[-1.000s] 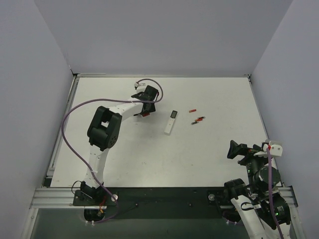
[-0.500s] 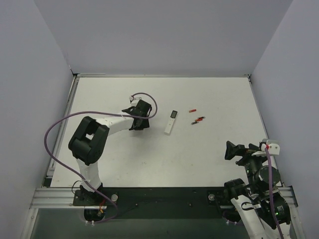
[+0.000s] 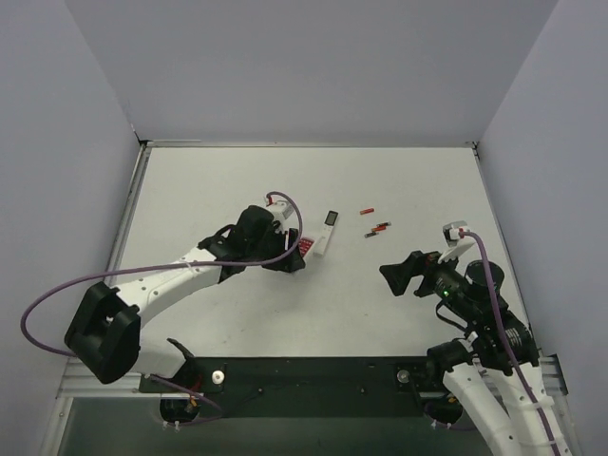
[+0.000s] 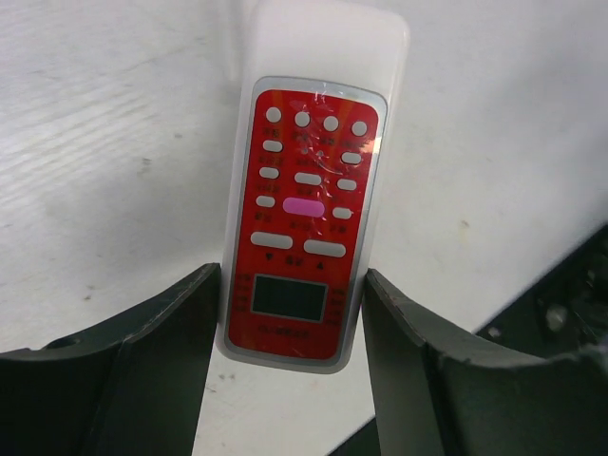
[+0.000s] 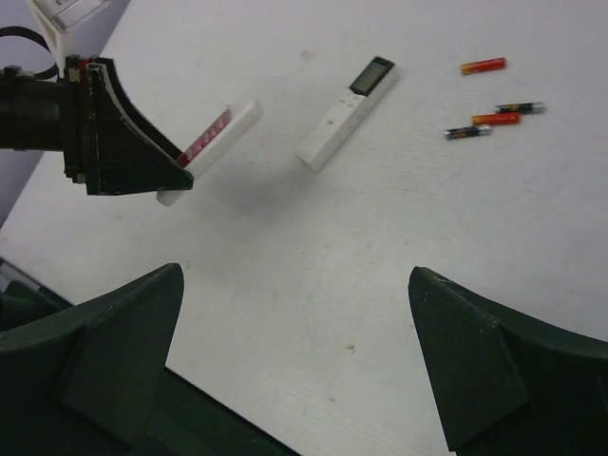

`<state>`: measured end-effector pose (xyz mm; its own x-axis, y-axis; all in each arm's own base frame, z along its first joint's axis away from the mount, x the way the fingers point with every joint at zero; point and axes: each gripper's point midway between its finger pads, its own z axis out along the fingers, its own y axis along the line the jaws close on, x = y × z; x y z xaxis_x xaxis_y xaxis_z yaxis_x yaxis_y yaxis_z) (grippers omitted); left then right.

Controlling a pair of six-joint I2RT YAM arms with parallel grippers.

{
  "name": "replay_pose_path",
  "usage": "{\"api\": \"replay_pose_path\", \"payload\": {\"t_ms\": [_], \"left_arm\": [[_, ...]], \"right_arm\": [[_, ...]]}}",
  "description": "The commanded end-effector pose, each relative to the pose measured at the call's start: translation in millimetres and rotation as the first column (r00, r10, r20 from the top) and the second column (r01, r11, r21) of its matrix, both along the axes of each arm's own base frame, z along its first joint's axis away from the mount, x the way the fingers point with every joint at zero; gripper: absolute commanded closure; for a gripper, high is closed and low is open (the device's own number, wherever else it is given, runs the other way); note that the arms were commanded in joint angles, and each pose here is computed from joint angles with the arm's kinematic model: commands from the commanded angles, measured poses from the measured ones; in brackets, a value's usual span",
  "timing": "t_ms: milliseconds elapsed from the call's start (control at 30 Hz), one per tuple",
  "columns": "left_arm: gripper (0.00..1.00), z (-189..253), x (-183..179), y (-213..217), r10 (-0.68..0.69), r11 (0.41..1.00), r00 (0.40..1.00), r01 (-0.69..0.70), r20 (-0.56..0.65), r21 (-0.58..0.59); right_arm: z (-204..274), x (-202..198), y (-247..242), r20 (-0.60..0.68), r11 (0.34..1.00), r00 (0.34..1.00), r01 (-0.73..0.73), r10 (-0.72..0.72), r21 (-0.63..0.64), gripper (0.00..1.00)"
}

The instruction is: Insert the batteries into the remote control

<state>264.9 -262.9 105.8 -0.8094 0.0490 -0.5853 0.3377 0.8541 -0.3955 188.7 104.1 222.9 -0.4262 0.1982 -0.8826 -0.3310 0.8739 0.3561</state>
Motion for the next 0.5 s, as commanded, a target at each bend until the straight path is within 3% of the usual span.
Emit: {"api": "replay_pose_path", "payload": {"t_ms": [0,133,200,467], "left_arm": [[0.72,57.6,-40.9,-38.2,-0.277,0.929,0.954,0.296,0.111,-0.221],[0.72,86.4,-76.2,-49.4,-0.405,0.841,0.900,0.436,0.164,-0.320],[0.72,101.3,-85.1,-50.4,-0.418,0.813,0.883,0.468,0.213,-0.346],[0.72,137.5,-107.2,-51.5,-0.437,0.729,0.849,0.527,0.297,-0.436]], "right_arm": [[23.2,-2.9,56.6,0.056,0.943,0.952,-0.305,0.300,0.133,0.00],[28.7,8.6,76.0,0.120,0.905,0.915,-0.400,0.385,0.146,0.00],[26.7,13.8,83.9,0.089,0.892,0.913,-0.408,0.398,0.195,0.00],[45.9,4.0,124.4,0.174,0.720,0.789,-0.610,0.589,0.330,0.00]]}}
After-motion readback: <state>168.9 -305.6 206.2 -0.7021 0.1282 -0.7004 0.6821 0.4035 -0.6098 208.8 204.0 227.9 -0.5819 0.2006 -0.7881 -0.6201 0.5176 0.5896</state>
